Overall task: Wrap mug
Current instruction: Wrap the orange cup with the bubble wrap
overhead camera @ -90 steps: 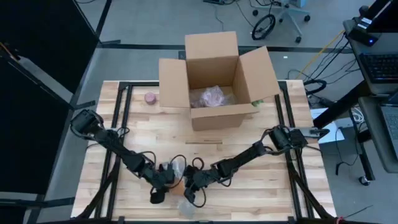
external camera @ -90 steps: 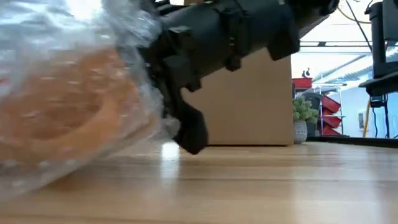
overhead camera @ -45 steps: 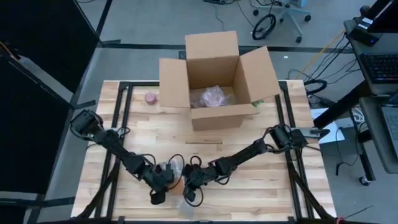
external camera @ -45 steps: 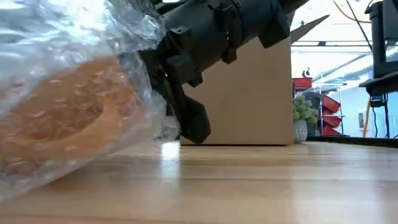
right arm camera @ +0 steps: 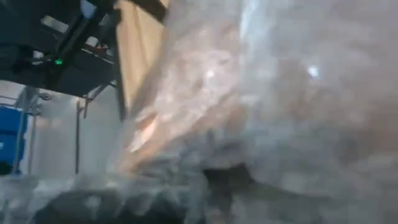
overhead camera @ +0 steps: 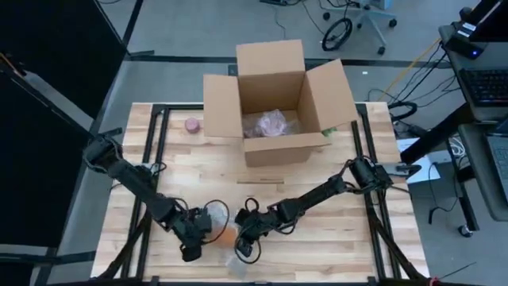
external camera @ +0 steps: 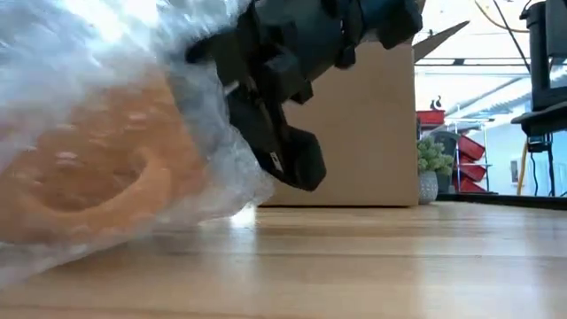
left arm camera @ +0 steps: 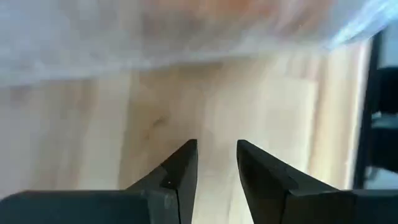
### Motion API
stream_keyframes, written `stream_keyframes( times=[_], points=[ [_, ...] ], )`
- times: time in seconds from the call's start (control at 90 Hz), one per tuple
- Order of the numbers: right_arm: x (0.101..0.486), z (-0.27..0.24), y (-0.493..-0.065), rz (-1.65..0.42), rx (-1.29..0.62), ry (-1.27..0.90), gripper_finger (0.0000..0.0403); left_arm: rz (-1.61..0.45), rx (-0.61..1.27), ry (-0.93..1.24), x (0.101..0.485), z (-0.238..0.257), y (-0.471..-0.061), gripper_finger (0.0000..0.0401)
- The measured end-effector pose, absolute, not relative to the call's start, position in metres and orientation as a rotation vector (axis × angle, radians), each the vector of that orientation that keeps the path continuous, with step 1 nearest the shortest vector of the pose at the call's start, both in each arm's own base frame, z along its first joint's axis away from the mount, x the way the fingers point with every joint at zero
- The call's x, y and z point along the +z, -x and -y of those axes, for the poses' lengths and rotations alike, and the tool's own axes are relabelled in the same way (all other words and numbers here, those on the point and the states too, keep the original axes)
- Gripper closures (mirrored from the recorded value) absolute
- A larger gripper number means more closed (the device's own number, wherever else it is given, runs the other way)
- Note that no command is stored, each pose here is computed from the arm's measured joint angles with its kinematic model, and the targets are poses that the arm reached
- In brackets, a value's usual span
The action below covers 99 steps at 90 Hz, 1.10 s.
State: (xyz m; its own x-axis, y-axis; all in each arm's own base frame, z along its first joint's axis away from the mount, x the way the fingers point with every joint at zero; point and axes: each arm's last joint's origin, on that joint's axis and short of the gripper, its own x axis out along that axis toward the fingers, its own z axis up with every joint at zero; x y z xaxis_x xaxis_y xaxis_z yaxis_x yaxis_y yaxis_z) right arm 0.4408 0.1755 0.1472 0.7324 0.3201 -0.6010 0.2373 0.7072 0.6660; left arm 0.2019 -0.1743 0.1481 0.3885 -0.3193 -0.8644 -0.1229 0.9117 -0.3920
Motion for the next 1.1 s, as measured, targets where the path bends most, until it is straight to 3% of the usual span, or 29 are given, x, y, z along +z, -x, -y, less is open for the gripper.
stream_keyframes(
  times=[0.222, 0.356, 0.644, 1.1],
  points=[
    [0.161, -0.166, -0.437, -0.799, 0.027, -0.780, 0.0272, -1.135, -0.121, 0.445, 0.165, 0.169, -0.197, 0.0301],
    [0.169, -0.164, -0.436, -0.776, 0.028, -0.764, 0.0246, -1.028, -0.154, 0.499, 0.194, 0.169, -0.198, 0.0301],
    [0.167, -0.162, -0.435, -0.791, 0.003, -0.734, 0.0255, -0.742, -0.095, 0.490, 0.234, 0.158, -0.194, 0.0301],
    [0.167, -0.158, -0.436, -0.784, -0.003, -0.707, 0.0257, -0.962, -0.097, 0.405, 0.183, 0.179, -0.207, 0.0301]
  ],
)
